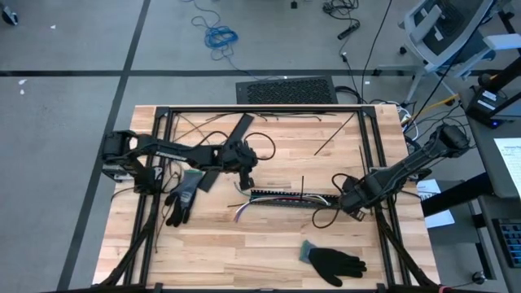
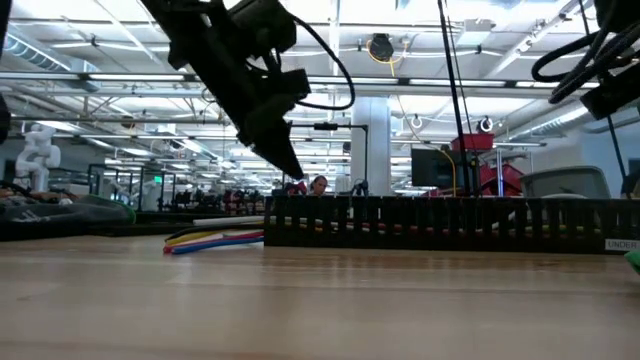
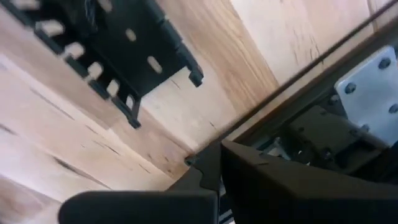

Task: Ziptie cables
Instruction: Close the cable duct with the cable duct cover

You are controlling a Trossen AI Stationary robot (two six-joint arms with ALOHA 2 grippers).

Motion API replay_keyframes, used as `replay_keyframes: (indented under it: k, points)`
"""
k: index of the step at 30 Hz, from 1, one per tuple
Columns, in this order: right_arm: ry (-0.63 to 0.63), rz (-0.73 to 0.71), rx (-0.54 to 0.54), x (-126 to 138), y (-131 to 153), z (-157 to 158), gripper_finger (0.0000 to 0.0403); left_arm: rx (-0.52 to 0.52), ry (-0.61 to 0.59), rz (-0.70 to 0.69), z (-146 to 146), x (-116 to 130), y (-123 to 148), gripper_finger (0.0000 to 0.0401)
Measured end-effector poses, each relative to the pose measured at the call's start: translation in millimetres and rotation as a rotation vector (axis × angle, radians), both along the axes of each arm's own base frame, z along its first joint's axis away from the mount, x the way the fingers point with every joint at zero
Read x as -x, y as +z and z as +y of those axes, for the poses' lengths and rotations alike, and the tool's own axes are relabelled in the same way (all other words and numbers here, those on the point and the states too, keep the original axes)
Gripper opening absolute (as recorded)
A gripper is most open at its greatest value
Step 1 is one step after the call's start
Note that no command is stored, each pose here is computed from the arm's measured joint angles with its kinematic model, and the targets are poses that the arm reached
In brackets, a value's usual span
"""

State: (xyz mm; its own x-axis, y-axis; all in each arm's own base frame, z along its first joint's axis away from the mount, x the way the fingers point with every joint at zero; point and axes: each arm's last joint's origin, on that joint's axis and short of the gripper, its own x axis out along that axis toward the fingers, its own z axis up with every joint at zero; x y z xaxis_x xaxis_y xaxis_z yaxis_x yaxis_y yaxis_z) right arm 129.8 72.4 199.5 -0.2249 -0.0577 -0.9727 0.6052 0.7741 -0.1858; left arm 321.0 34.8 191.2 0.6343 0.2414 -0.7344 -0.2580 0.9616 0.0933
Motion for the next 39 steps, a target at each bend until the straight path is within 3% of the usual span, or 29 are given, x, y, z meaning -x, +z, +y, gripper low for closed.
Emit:
replay_keyframes:
  k: [5,9,11,13,18,22,28,34,37,39]
  points:
    - [-0.131,-0.025,-0.053,-11.3,-0.3,0.4,0.0000,0.007,0.009,0.038,1.5,2.6,-3.2,0.0000]
    - [-0.211,-0.237,-0.160,-36.1,5.3,5.5,0.0000,0.014,0.006,0.073,0.5,11.3,3.2,0.0000]
    - [-0.252,-0.309,-0.149,-45.1,10.4,3.4,0.0000,0.013,0.002,0.063,-0.1,17.2,13.2,0.0000]
    - [-0.291,-0.286,-0.113,-45.5,8.0,-0.8,0.0000,-0.008,-0.003,0.044,-0.3,23.3,24.1,0.0000]
    - [-0.391,-0.295,0.043,-50.2,1.3,-11.2,0.0000,-0.138,0.077,0.022,5.8,45.0,52.6,0.0000]
    - [-0.407,-0.437,-0.022,-76.6,-6.0,-11.5,0.0000,-0.153,0.122,-0.024,9.1,70.5,72.5,0.0000]
    - [-0.208,-0.560,-0.066,-99.2,-8.4,-7.8,0.0000,-0.179,0.161,-0.145,5.7,114.5,104.4,0.0000]
    - [0.168,-0.686,0.079,-113.3,36.3,-9.7,0.0001,-0.168,0.209,-0.308,1.3,146.9,131.1,0.0000]
    - [0.418,-0.689,0.109,-117.0,38.5,-9.4,0.0020,-0.147,0.238,-0.355,0.4,154.6,136.4,0.0000]
    - [0.522,-0.671,0.125,-119.4,35.2,-10.5,0.0048,-0.148,0.241,-0.358,0.0,158.0,137.5,0.0000]
